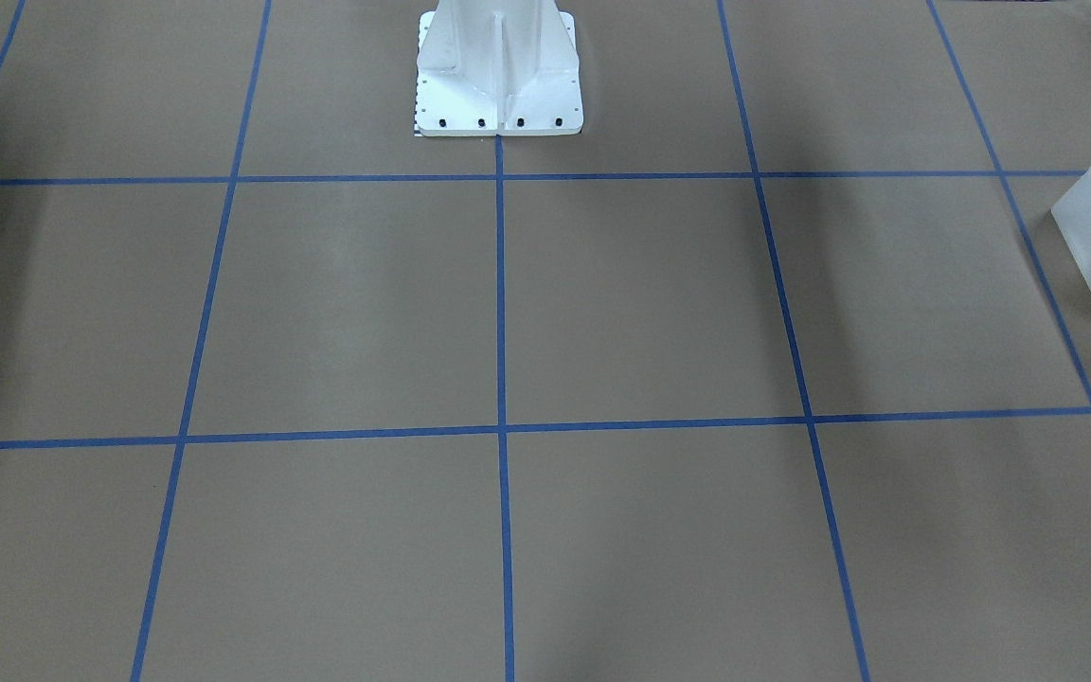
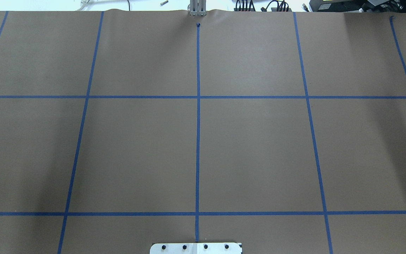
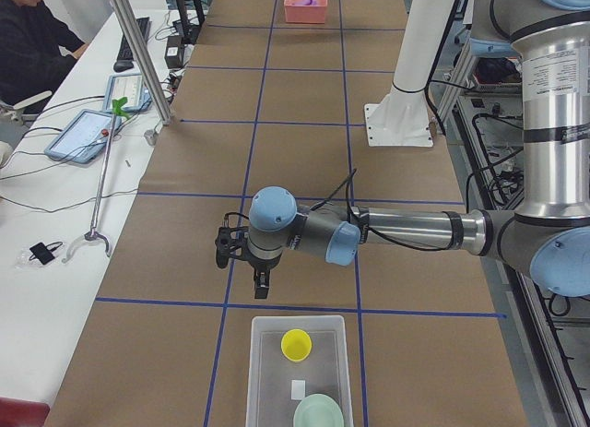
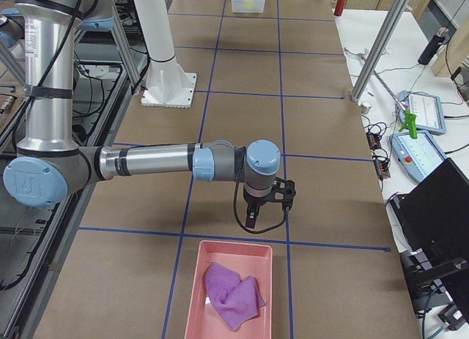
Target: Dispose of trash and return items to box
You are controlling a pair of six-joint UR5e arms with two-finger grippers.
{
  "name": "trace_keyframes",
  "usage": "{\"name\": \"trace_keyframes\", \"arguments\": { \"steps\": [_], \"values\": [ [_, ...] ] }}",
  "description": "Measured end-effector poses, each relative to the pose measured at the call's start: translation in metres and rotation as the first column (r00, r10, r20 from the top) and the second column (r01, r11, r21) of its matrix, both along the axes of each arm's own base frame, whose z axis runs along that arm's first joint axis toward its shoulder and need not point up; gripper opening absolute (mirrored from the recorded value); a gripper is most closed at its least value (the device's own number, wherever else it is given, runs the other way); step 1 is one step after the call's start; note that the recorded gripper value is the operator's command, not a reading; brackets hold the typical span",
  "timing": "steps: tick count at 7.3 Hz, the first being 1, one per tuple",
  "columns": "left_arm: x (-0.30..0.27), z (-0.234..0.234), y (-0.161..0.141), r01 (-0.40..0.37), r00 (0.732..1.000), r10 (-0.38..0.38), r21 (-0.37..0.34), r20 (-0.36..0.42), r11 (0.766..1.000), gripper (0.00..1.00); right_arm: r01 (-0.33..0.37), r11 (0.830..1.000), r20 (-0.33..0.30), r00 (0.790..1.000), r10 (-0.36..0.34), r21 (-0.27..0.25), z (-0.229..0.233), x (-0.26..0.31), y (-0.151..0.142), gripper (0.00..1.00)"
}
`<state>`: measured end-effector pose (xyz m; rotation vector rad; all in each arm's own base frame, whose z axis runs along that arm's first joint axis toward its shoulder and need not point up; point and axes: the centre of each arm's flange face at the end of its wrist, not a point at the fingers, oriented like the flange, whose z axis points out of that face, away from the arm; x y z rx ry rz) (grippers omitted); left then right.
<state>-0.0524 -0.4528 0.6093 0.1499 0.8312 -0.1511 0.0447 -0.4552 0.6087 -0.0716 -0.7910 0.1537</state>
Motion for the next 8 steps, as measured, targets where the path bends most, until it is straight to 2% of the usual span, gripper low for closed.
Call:
{"name": "trace_keyframes", "arguments": {
  "steps": [8],
  "values": [
    [0.0000,0.0108,-0.0042,0.000,1.000,0.000,-0.019,0.001,1.000,0.98,0.000,1.000,0.000,1.000,0.000,0.010,-0.0045,-0.0001,-0.0051,1.00]
  ]
}}
